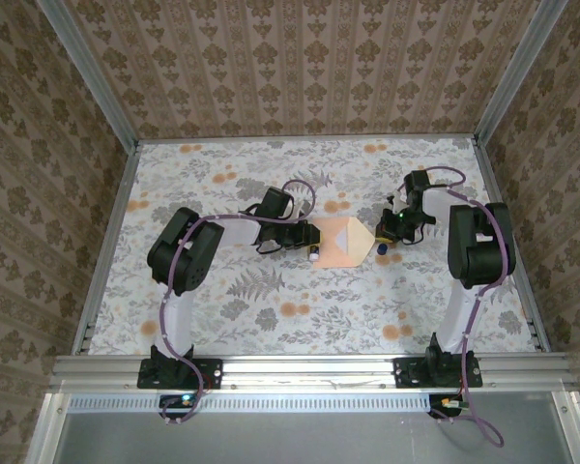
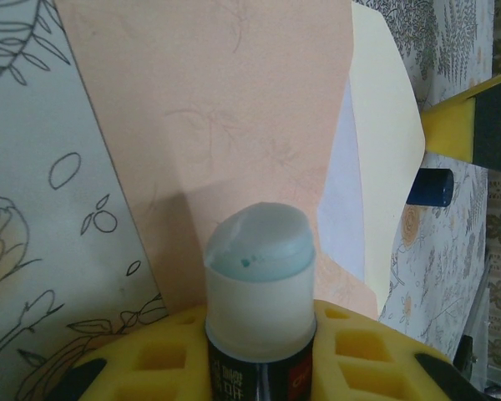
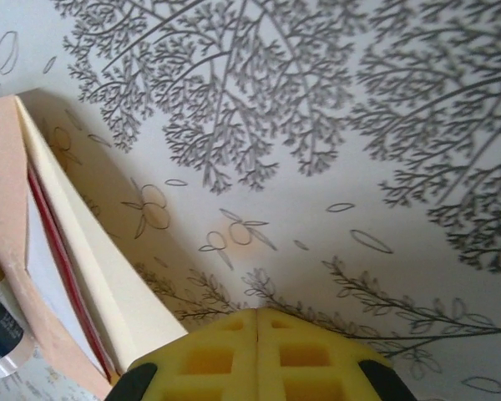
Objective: Place the letter into the envelope and seal it
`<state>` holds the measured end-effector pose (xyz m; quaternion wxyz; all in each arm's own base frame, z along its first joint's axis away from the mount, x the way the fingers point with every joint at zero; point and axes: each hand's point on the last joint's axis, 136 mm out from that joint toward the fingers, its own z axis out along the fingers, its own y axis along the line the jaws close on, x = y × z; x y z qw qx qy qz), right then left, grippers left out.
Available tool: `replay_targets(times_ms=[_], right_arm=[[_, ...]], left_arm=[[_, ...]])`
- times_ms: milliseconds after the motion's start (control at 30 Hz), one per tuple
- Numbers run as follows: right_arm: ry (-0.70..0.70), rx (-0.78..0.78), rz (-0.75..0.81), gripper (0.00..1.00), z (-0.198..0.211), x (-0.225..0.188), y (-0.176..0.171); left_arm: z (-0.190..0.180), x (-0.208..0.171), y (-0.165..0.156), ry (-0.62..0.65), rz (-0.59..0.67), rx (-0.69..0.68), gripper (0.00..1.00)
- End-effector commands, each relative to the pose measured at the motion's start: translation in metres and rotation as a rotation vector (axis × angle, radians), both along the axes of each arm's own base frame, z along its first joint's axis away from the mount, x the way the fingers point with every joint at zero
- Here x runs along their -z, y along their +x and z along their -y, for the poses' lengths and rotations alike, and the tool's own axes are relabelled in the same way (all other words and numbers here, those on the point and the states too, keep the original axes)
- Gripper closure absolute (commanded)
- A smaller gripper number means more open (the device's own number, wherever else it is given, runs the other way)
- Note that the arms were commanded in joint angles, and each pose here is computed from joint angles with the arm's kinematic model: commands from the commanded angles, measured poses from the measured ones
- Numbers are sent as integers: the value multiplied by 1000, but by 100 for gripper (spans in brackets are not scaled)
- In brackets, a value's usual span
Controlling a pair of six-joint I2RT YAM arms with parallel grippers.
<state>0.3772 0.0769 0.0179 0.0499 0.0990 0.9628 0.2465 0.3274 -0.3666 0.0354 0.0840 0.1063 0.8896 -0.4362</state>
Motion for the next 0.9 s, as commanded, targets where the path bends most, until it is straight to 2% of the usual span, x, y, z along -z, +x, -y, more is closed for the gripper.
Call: replay_targets(times_ms=[0, 433, 867], right_arm=[[71, -33, 20, 100, -12, -8, 7], [174, -44, 66, 100, -28, -24, 11], [266, -101, 169, 99, -62, -55, 14]], left_arm=[[0, 16, -6, 14, -34, 2, 100], [1, 16, -9, 11, -39, 3, 100], [3, 14, -7, 8, -36, 1, 100]])
